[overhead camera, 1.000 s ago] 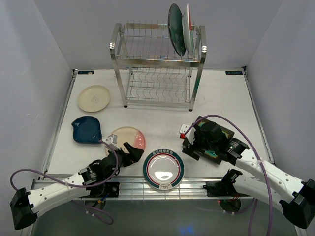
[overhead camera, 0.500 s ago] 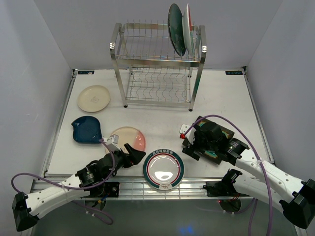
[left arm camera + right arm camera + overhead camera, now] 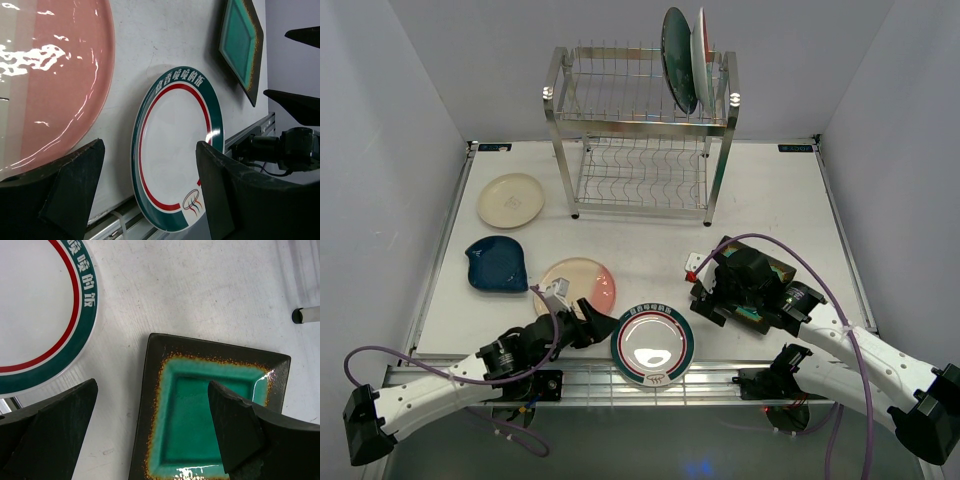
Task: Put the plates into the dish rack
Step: Pick up the plate from the corner of the board.
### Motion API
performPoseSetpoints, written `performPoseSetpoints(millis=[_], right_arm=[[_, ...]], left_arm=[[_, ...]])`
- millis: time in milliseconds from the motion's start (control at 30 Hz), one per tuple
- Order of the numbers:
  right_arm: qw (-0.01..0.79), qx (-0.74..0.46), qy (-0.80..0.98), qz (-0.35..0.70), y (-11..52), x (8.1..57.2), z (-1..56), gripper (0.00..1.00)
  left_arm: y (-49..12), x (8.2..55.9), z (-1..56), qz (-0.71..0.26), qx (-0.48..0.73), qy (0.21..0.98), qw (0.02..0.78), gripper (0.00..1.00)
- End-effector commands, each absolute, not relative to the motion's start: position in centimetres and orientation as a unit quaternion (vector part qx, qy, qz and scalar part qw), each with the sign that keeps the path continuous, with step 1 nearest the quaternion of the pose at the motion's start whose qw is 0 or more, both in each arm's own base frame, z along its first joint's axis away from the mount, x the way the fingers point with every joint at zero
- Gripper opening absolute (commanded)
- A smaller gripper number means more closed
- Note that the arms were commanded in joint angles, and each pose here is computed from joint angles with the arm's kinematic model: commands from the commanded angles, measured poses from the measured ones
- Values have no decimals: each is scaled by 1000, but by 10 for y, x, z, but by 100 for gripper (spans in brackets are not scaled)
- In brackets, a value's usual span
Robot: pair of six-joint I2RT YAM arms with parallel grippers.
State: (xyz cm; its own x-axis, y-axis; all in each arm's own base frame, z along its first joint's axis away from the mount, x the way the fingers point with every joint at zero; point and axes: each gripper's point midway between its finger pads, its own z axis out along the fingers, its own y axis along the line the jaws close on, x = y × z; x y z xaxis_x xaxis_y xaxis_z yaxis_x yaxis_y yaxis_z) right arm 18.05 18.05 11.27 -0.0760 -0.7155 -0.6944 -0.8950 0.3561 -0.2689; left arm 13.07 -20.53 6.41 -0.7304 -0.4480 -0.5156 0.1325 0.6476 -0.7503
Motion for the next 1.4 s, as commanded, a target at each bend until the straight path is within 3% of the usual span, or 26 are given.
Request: performPoseSetpoints(millis=[0, 567, 733, 1200, 1300, 1333, 1367], right_arm=[[405, -551, 720, 117, 185, 183, 117, 97], [404, -549, 723, 115, 184, 184, 116, 98], [405, -549, 722, 114, 184, 184, 116, 98], [407, -549, 721, 116, 184, 183, 117, 98], [408, -548, 721, 115, 184, 184, 117, 98], [407, -549, 721, 115, 184, 183, 117, 98], [408, -548, 721, 115, 184, 184, 117, 98]], left_arm=[[-208, 121, 52, -413, -91, 843, 333, 83], [-215, 109, 27, -374, -64, 876, 298, 76], [-232, 107, 32, -401, -39, 867, 293, 73], [-220, 116, 17, -368, -63, 873, 313, 56], [-218, 117, 17, -366, -62, 873, 315, 46], [-218, 117, 16, -365, -60, 873, 317, 35], [-218, 117, 15, -363, -59, 874, 317, 35]])
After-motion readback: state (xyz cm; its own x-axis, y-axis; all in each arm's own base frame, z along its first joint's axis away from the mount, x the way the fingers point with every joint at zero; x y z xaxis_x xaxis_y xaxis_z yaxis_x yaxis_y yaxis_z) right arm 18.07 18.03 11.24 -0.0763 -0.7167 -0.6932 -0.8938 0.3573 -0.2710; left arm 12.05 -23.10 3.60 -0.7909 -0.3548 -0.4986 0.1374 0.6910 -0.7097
